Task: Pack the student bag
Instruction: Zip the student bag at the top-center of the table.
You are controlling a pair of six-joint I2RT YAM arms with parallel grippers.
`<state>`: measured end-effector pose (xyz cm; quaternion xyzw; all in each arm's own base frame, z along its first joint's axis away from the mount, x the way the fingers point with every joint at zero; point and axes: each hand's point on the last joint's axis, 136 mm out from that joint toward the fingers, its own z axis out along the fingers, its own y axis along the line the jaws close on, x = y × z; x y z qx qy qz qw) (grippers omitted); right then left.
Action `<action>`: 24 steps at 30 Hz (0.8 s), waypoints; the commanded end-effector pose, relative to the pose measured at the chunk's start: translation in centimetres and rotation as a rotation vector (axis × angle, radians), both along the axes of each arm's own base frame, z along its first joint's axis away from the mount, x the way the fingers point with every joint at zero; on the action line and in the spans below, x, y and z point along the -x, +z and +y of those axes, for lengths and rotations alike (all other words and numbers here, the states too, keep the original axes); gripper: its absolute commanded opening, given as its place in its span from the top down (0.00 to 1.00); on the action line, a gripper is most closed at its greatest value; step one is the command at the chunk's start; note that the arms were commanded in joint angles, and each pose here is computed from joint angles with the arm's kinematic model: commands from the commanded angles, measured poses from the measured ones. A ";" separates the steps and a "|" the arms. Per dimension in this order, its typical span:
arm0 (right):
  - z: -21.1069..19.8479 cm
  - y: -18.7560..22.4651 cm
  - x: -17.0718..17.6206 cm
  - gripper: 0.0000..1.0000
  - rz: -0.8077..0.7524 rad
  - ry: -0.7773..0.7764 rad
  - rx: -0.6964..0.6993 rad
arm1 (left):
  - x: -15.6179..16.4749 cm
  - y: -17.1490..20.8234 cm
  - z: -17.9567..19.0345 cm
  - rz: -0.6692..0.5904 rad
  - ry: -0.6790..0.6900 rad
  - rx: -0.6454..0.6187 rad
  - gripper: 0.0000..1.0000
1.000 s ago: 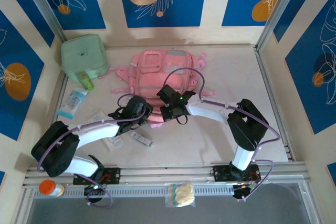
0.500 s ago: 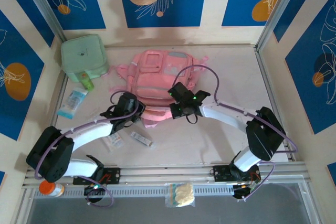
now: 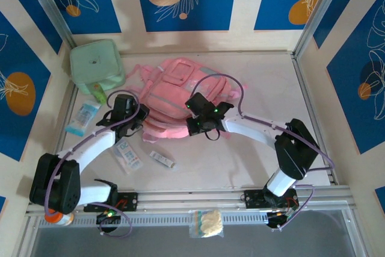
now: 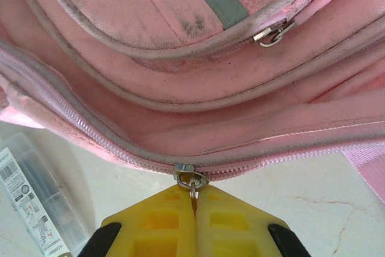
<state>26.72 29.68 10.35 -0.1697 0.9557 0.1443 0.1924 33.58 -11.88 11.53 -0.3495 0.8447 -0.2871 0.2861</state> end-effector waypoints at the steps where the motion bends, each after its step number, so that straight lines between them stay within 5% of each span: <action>1: 0.6 0.8 -0.1 1.00 -0.008 -0.019 -0.007 | 2.1 1.1 -1.6 -0.018 -0.046 0.065 0.56; 9: -0.1 -0.5 0.7 1.00 0.003 -0.025 0.017 | 6.3 0.2 -8.0 0.026 -0.070 0.223 0.46; 18: 0.3 -0.7 0.7 1.00 -0.004 -0.015 0.001 | 4.6 -1.0 -12.8 0.051 -0.086 0.176 0.38; 24: -1.1 -0.8 0.4 1.00 -0.021 -0.052 0.067 | 4.5 -3.4 -12.4 0.088 -0.085 0.083 0.59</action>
